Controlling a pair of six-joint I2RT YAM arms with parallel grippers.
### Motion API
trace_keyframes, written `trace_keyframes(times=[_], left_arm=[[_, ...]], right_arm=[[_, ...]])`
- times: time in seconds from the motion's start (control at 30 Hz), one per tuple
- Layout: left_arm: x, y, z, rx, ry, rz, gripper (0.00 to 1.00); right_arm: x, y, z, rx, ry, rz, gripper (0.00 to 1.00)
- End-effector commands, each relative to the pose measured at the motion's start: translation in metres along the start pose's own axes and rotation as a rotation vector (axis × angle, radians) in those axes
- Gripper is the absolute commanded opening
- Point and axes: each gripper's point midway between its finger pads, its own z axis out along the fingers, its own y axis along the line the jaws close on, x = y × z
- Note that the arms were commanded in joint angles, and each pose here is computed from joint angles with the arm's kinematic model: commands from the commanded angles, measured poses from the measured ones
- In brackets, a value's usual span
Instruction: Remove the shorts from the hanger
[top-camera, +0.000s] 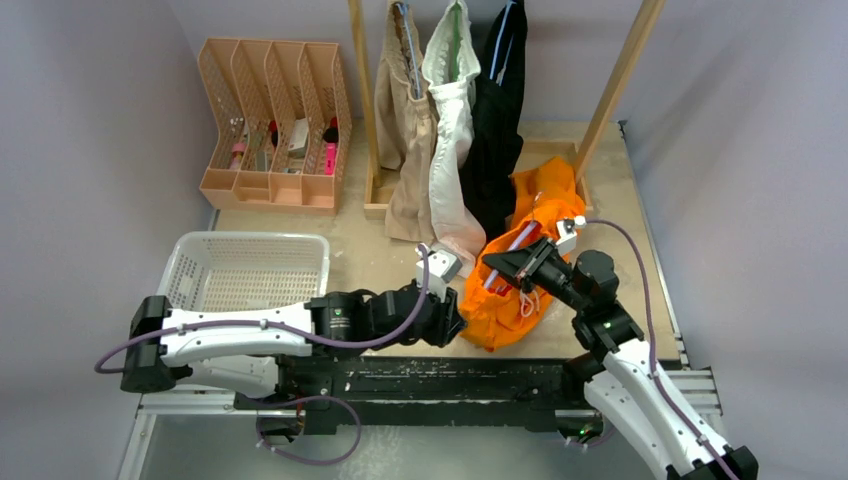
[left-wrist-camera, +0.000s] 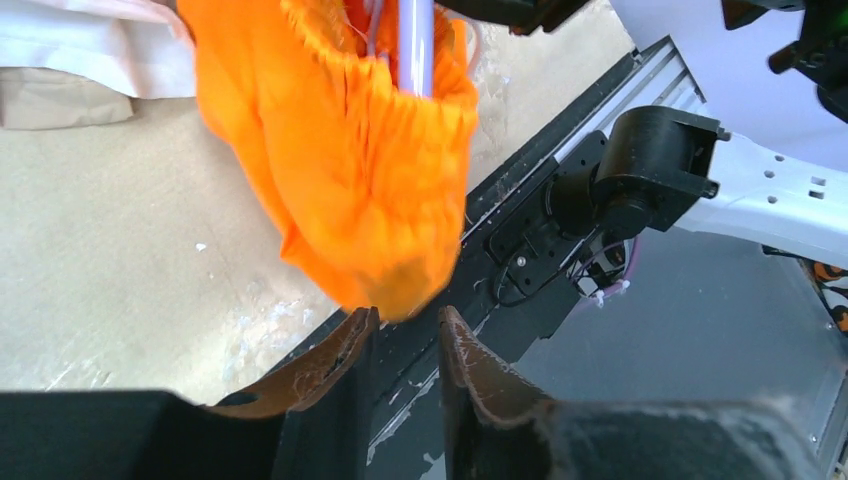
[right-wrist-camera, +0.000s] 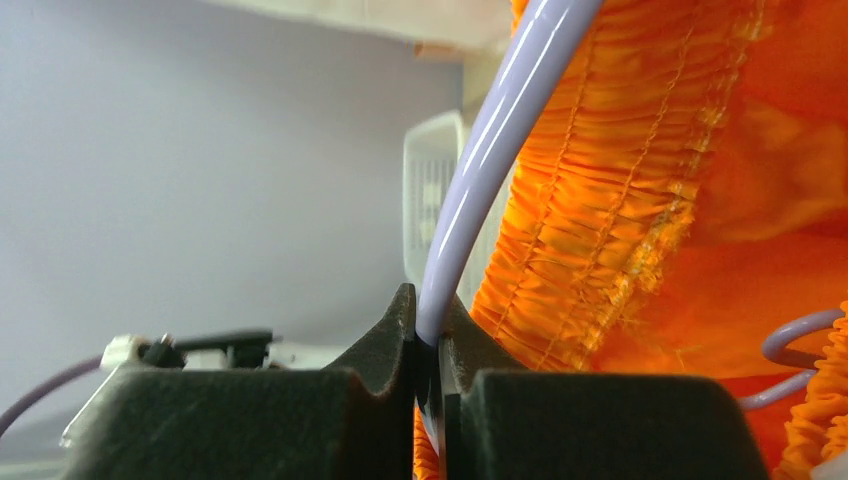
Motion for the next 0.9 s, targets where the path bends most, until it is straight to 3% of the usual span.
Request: trace_keyframes(times=[0.0, 0.13, 0.3, 0.43, 0.57, 0.7, 0.87], left_arm=[[-0.031, -0.004, -0.022, -0.001, -0.072, -0.026, 0.28], [-0.040, -0.018, -0.013, 0.011, -0.067, 0.001, 0.25], [-0.041, -0.030, -0.003, 0.042, -0.047, 0.021, 0.58], [-0.033, -0.002, 0.014, -0.086, -0.004, 0.035, 0.62], [-0.031, 0.003, 0.023, -0.117, 0.017, 0.053, 0.46], [-0.031, 0.005, 0.028, -0.117, 0.015, 0.059, 0.37], [-0.026, 0.003, 0.031, -0.093, 0.032, 0.049, 0.11]], right_arm=[[-0.035, 0.013, 0.008, -0.037, -0.155, -0.066, 0.00], [-0.033, 0.005, 0.007, -0.026, -0.161, -0.030, 0.00], [-0.029, 0.004, 0.002, -0.036, -0.151, -0.015, 0.00], [-0.026, 0.005, 0.000, -0.031, -0.144, -0.013, 0.00], [-0.026, 0.004, -0.002, -0.020, -0.143, -0.015, 0.00], [-0.025, 0.007, -0.005, -0.026, -0.142, -0.020, 0.00], [-0.025, 0.007, -0.008, -0.020, -0.149, -0.018, 0.00]])
